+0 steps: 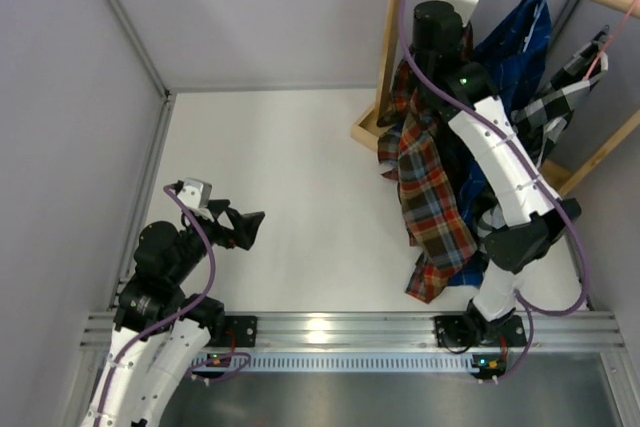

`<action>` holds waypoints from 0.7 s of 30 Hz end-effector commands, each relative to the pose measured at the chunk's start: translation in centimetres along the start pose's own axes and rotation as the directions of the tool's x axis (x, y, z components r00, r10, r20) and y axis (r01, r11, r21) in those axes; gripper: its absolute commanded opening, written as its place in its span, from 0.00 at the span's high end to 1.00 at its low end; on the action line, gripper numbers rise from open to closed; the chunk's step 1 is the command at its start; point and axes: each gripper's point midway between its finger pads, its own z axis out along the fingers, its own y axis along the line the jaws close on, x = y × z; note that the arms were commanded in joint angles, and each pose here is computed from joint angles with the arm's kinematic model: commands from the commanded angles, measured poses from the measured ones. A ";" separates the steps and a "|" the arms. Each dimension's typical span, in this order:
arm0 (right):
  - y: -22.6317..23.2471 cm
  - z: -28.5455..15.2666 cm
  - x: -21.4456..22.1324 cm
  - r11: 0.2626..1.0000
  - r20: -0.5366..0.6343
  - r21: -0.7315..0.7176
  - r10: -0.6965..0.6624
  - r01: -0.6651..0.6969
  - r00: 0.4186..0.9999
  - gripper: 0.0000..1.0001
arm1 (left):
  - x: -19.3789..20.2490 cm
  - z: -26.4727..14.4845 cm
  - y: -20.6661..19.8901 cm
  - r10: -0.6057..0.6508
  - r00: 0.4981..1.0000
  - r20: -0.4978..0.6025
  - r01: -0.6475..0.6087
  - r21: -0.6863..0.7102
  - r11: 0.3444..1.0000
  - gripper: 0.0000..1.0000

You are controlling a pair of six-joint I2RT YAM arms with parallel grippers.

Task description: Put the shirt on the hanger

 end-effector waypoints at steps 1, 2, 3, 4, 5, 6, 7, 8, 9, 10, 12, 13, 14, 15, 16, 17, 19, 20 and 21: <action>1.6 -0.3 -2.7 0.979 0.101 0.011 0.203 -0.205 0.974 1.00 | -0.9 0.1 -0.4 0.005 0.999 0.037 -0.006 0.021 1.000 0.02; 2.1 -0.5 -2.7 0.974 0.107 0.005 0.224 -0.226 0.969 1.00 | -0.8 0.2 -0.3 0.005 0.999 0.037 -0.005 0.016 1.000 0.02; 2.6 -0.6 -3.1 0.964 0.124 -0.003 0.265 -0.267 0.956 1.00 | -0.8 0.2 -0.3 0.004 0.999 0.035 -0.005 0.016 1.000 0.02; 3.5 -0.7 -2.8 0.961 0.125 -0.013 0.276 -0.277 0.953 1.00 | -0.8 0.2 -0.3 0.004 0.999 0.034 -0.005 0.015 1.000 0.02; 3.8 -0.7 -2.8 0.956 0.133 -0.007 0.291 -0.292 0.948 1.00 | -0.8 0.2 -0.3 0.004 0.999 0.034 -0.005 0.015 1.000 0.02; 3.9 -0.9 -3.5 0.944 0.151 -0.004 0.325 -0.329 0.933 1.00 | -0.8 0.3 -0.3 0.004 0.999 0.032 -0.004 0.015 1.000 0.02; 4.2 -0.9 -3.7 0.940 0.160 -0.002 0.338 -0.342 0.928 1.00 | -0.8 0.3 -0.3 0.004 1.000 0.031 -0.004 0.015 1.000 0.02; 4.8 -0.7 -3.3 0.938 0.162 0.005 0.341 -0.347 0.926 1.00 | -0.8 0.3 -0.3 0.003 1.000 0.029 -0.004 0.014 1.000 0.02; 4.9 -0.8 -3.7 0.926 0.169 0.000 0.373 -0.378 0.912 1.00 | -0.7 0.3 -0.2 0.003 1.000 0.028 -0.004 0.013 1.000 0.02; 5.0 -0.6 -3.5 0.924 0.168 0.005 0.377 -0.383 0.911 1.00 | -0.7 0.4 -0.2 0.003 1.000 0.027 -0.003 0.012 1.000 0.02; 5.0 -0.5 -3.1 0.920 0.166 0.013 0.384 -0.392 0.908 1.00 | -0.9 0.3 -0.1 0.005 0.999 0.033 -0.005 0.003 1.000 0.02; 4.8 -0.6 -3.1 0.919 0.166 0.014 0.386 -0.394 0.907 1.00 | -1.0 0.2 0.3 0.004 0.999 0.042 -0.004 -0.017 1.000 0.02; 4.6 -0.4 -2.6 0.921 0.162 0.024 0.380 -0.389 0.911 1.00 | -1.2 0.2 0.6 0.005 0.999 0.051 -0.003 -0.036 0.999 0.02; 4.5 -0.4 -2.3 0.916 0.158 0.024 0.393 -0.401 0.906 1.00 | -1.3 0.1 1.0 0.006 0.998 0.056 -0.002 -0.058 0.998 0.02; 4.0 -0.8 -3.0 0.907 0.165 0.019 0.411 -0.420 0.896 1.00 | -1.6 -0.1 2.0 0.001 0.997 0.073 0.008 -0.121 0.993 0.02; 4.1 -0.7 -2.5 0.910 0.149 0.004 0.410 -0.415 0.900 1.00 | -1.8 -0.3 2.4 -0.001 0.997 0.082 0.013 -0.145 0.989 0.02; 3.6 -1.4 -3.1 0.900 0.146 -0.015 0.432 -0.435 0.890 0.81 | -2.0 -0.7 3.9 -0.005 0.995 0.097 0.028 -0.231 0.973 0.02; 4.0 -1.5 -2.7 0.909 0.123 -0.041 0.417 -0.415 0.901 0.67 | -2.0 -0.8 4.1 -0.008 0.995 0.097 0.032 -0.241 0.970 0.02; 3.9 -1.8 -2.6 0.915 0.115 -0.052 0.403 -0.400 0.908 0.44 | -2.0 -0.9 4.1 -0.008 0.995 0.099 0.032 -0.244 0.969 0.02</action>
